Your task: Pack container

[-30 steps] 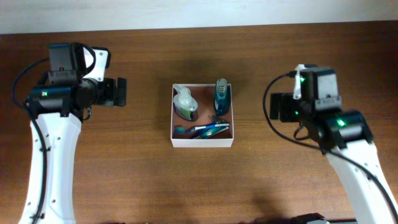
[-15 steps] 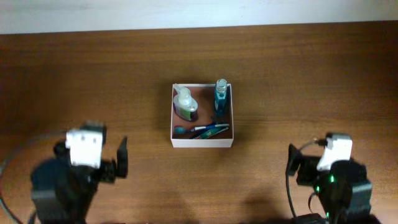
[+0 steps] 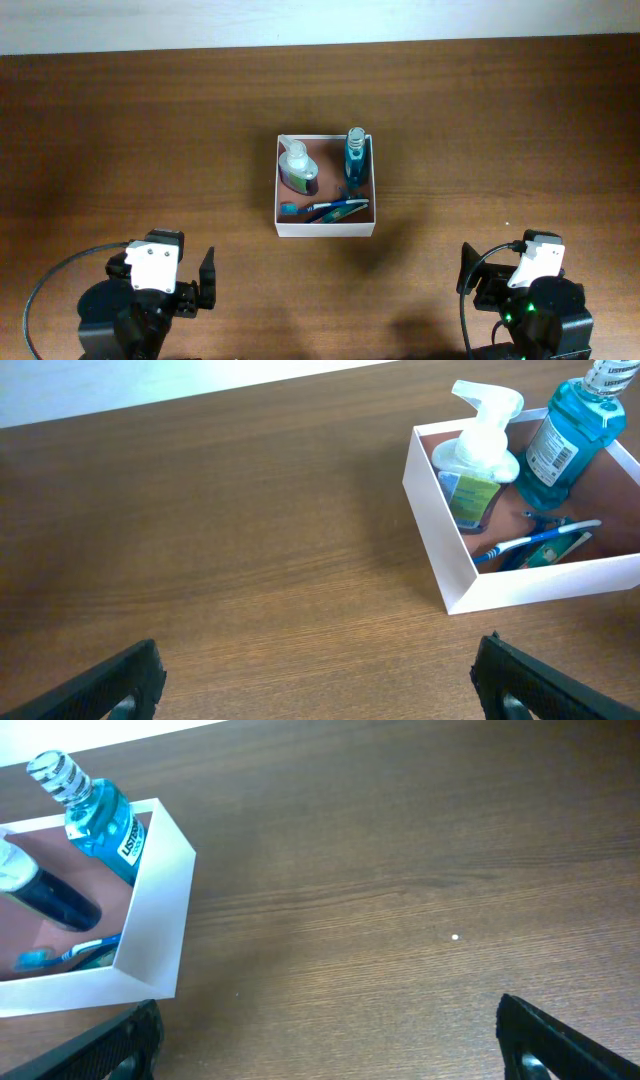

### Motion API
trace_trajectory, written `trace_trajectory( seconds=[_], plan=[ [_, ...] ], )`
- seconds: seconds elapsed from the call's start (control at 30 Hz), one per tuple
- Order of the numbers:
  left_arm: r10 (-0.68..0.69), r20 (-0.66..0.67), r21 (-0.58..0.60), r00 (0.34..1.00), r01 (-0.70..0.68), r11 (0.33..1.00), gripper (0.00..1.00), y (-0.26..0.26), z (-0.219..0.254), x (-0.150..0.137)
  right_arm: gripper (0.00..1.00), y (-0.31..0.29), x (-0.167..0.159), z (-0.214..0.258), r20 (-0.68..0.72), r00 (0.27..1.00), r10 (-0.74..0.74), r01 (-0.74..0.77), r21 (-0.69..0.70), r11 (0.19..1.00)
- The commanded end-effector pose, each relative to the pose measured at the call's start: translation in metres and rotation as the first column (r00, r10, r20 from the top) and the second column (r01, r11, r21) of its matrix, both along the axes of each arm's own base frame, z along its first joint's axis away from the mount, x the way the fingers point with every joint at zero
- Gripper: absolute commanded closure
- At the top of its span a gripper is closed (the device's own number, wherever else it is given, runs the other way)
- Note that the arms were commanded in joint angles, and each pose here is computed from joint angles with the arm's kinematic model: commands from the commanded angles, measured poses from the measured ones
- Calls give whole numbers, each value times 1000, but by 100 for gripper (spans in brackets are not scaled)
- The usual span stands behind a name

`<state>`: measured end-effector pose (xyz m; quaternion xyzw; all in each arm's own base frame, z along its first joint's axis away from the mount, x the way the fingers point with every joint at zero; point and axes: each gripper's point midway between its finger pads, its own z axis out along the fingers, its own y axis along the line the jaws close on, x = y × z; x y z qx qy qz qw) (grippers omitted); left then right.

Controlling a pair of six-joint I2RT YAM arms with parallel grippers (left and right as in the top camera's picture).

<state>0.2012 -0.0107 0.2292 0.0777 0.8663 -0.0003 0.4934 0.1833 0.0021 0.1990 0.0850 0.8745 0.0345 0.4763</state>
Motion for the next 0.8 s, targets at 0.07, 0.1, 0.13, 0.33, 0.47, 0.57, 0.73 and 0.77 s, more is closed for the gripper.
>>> trace_trajectory(
  seconds=[0.07,0.1,0.13,0.33,0.47,0.57,0.73,0.77],
  plan=[
    [7,-2,-12,1000,-7,1000,1,0,-2,-2,1,2,0,-2,-2,1000,6,-6,11,1000],
    [7,-2,-12,1000,-7,1000,0,0,-2,-2,1,2,0,-2,-2,1000,6,-6,11,1000],
    [7,-2,-12,1000,-7,1000,1,0,-2,-2,1,2,0,-2,-2,1000,6,-6,11,1000],
    [7,-2,-12,1000,-7,1000,1,0,-2,-2,1,-2,-1,-2,-4,1000,-12,12,-4,1000],
    [7,-2,-12,1000,-7,1000,1,0,-2,-2,1,-3,-2,-5,5,1000,-14,14,-12,1000],
    [7,-2,-12,1000,-7,1000,1,0,-2,-2,1,10,8,-12,111,988,108,-101,-72,992],
    [7,-2,-12,1000,-7,1000,1,0,-2,-2,1,23,23,-14,301,937,176,-158,-83,984],
    [7,-2,-12,1000,-7,1000,1,0,-2,-2,1,24,27,-15,324,930,174,-155,-84,984]
  ],
)
